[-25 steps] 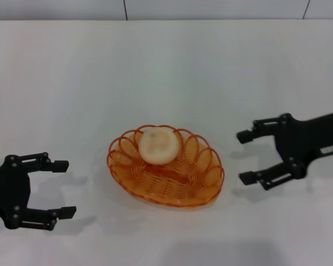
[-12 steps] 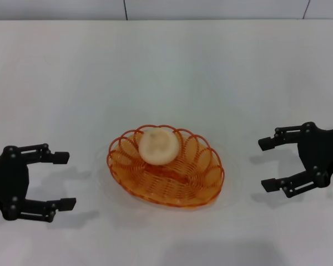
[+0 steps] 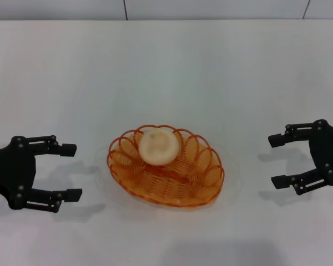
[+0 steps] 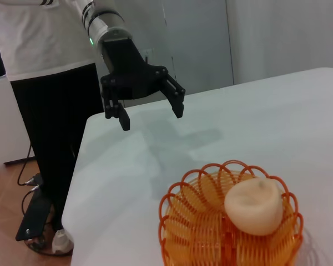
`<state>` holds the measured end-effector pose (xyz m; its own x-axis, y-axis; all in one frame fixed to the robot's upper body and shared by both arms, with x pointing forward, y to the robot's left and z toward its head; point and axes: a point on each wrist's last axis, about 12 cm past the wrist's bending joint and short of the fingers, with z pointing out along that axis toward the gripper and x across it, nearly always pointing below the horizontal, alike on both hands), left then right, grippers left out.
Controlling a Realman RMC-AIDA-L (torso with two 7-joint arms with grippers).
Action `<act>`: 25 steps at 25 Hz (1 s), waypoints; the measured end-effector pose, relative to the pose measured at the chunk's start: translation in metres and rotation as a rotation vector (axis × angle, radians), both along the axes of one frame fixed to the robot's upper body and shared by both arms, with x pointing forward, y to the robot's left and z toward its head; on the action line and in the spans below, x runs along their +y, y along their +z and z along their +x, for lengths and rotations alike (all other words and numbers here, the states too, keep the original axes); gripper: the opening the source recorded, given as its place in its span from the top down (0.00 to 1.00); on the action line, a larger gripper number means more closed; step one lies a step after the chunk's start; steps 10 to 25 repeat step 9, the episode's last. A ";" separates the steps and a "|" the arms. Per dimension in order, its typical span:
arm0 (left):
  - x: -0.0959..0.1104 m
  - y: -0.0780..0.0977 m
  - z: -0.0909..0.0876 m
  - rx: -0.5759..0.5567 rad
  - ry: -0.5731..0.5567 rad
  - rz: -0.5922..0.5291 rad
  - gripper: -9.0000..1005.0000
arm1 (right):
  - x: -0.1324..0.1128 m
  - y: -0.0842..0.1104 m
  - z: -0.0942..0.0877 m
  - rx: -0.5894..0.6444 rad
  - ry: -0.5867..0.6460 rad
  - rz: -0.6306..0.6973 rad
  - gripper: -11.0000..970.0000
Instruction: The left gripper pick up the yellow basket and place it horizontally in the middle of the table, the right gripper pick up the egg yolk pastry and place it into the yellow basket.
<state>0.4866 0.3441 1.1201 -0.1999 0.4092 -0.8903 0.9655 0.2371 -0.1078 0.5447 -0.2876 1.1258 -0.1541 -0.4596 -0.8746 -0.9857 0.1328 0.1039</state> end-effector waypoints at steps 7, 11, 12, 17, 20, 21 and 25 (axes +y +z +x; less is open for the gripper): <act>0.000 0.000 0.001 0.001 -0.002 0.004 0.13 | 0.000 0.000 0.000 0.000 -0.001 -0.001 0.10; -0.001 0.000 0.001 0.003 -0.004 0.005 0.13 | 0.000 0.000 0.000 0.001 0.000 0.000 0.10; -0.001 0.000 0.001 0.003 -0.004 0.005 0.13 | 0.000 0.000 0.000 0.001 0.000 0.000 0.10; -0.001 0.000 0.001 0.003 -0.004 0.005 0.13 | 0.000 0.000 0.000 0.001 0.000 0.000 0.10; -0.001 0.000 0.001 0.003 -0.004 0.005 0.13 | 0.000 0.000 0.000 0.001 0.000 0.000 0.10; -0.001 0.000 0.001 0.003 -0.004 0.005 0.13 | 0.000 0.000 0.000 0.001 0.000 0.000 0.10; -0.001 0.000 0.001 0.003 -0.004 0.005 0.13 | 0.000 0.000 0.000 0.001 0.000 0.000 0.10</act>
